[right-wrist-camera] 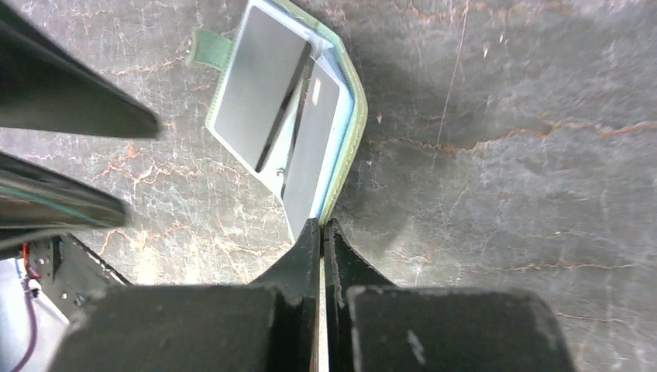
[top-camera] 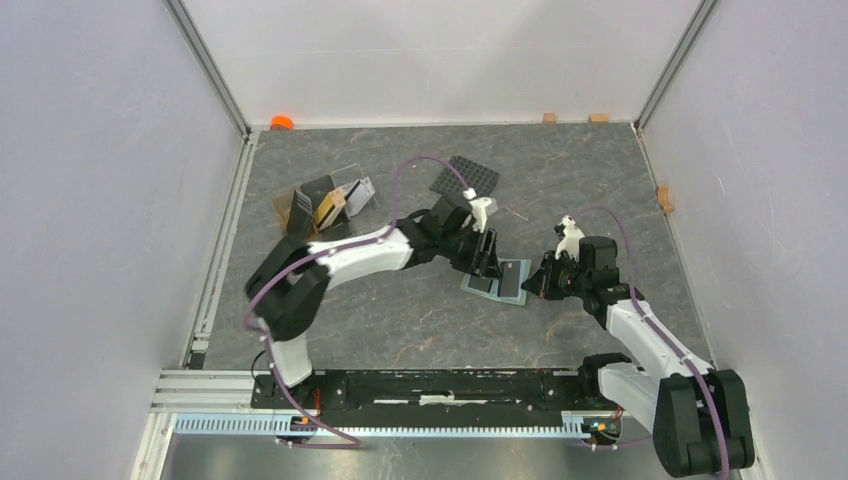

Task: Put the credit cards into the card holder
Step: Turn over the card slot in the card holder.

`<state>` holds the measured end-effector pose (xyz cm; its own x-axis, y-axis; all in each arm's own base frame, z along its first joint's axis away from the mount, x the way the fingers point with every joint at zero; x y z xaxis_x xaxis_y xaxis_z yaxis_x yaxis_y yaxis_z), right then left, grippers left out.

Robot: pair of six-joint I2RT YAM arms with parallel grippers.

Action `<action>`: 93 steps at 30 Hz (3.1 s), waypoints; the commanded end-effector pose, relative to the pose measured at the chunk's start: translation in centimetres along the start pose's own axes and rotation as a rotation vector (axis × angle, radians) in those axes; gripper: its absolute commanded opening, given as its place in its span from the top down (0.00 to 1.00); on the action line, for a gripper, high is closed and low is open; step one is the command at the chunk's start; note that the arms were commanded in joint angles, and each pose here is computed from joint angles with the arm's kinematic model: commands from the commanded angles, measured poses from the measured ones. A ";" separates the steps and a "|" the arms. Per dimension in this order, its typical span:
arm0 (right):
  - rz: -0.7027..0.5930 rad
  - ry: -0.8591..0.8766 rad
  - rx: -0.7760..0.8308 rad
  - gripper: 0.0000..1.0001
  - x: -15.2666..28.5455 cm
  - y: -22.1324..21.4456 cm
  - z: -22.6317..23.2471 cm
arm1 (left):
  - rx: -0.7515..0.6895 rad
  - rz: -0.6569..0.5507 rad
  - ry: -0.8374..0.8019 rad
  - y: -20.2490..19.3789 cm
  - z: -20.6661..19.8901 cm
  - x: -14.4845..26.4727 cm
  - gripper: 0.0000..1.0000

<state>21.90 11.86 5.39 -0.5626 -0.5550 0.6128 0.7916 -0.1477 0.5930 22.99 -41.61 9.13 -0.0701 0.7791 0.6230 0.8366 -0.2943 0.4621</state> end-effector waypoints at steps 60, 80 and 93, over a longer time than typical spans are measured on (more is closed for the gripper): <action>0.045 -0.094 0.197 0.97 -0.5 2.0 5.2 | 0.149 -0.298 0.375 -3.0 6.6 3.7 0.59; 0.019 0.005 0.161 0.88 -2.3 1.7 8.3 | 0.238 -0.184 0.296 -6.6 7.7 0.3 0.65; 0.052 -0.121 0.185 0.86 -2.8 0.7 5.6 | 0.259 -0.183 0.298 -7.0 7.9 0.3 0.67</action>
<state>22.20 19.08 7.97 -0.5301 -0.5258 0.6652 0.7732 0.0223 0.6338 22.85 -35.94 3.34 -0.4011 0.6338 0.6614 0.8684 0.0333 0.4948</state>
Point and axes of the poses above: each gripper's point midway between its finger pads, its own x axis back along the fingers, its own z axis along the line the jaws close on, y = z × x, the point moved 1 cm from there along x, back along the fingers, and after that the axes turned 2 degrees about x, right-handed, at the moved point
